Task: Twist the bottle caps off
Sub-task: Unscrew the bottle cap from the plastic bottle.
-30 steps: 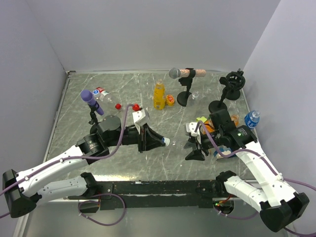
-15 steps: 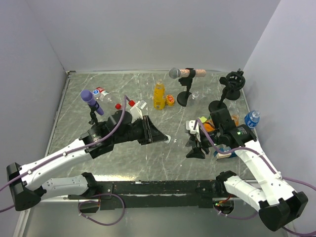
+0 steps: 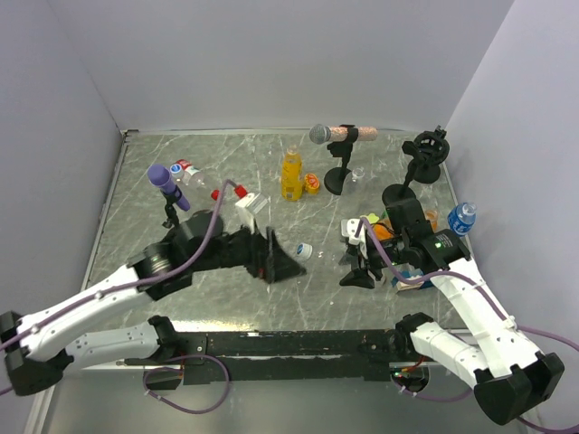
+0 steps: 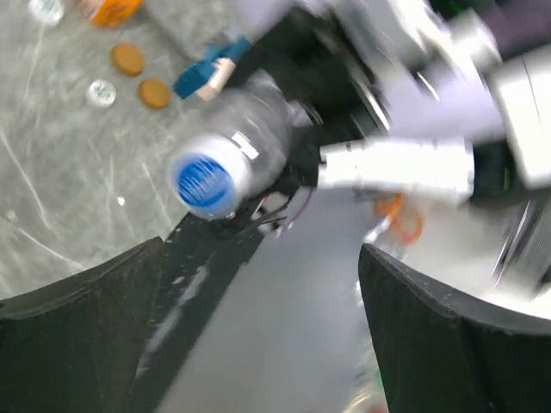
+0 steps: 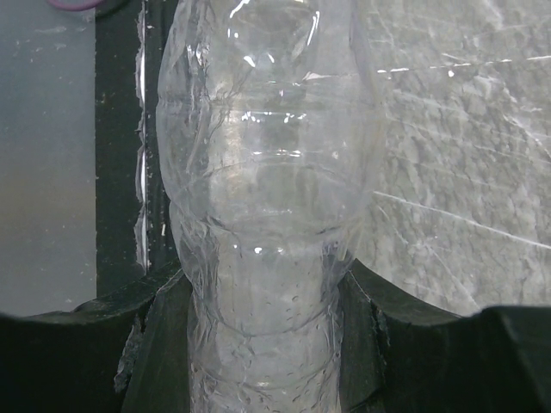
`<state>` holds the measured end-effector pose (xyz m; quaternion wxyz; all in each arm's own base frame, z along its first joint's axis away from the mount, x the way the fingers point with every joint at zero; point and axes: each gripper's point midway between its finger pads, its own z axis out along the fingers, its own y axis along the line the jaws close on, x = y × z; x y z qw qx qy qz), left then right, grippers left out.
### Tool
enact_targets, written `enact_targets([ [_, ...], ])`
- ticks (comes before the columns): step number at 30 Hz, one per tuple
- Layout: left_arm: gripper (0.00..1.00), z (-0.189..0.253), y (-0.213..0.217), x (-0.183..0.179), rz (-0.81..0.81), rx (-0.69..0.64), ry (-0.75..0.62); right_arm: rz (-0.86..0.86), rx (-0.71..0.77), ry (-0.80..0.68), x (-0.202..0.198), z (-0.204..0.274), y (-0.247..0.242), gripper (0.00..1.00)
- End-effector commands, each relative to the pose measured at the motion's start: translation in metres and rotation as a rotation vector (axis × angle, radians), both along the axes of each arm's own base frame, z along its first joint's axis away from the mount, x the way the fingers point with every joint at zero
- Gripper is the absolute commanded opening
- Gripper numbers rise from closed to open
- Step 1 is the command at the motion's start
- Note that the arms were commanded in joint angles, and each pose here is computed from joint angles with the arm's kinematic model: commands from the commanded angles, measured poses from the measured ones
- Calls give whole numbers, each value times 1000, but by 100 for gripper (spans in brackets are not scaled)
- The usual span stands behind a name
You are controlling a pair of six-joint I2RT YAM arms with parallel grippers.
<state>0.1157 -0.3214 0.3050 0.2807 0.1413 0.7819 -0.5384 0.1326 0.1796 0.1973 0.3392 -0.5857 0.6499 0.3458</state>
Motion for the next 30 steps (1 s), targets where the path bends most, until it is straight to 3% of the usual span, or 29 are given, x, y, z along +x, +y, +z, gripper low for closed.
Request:
enact_targets([
  [1,97,28,24,-36,-284,-82,-558,14,33,-39,5,8,4,26],
  [6,97,10,40,-37,-374,-54,-1039,48,46,-49,0,10,5,26],
  [9,97,14,31,-26,-380,-30,-1163,70,54,-58,-5,9,5,27],
  [14,99,8,4,-12,-478,38,-1190,103,74,-60,-10,4,6,27],
  [18,97,7,-9,-2,-442,18,-1196,110,73,-60,-11,5,6,27],
  [30,65,10,-12,-2,-407,-28,-1171,120,82,-46,-11,6,8,27],
])
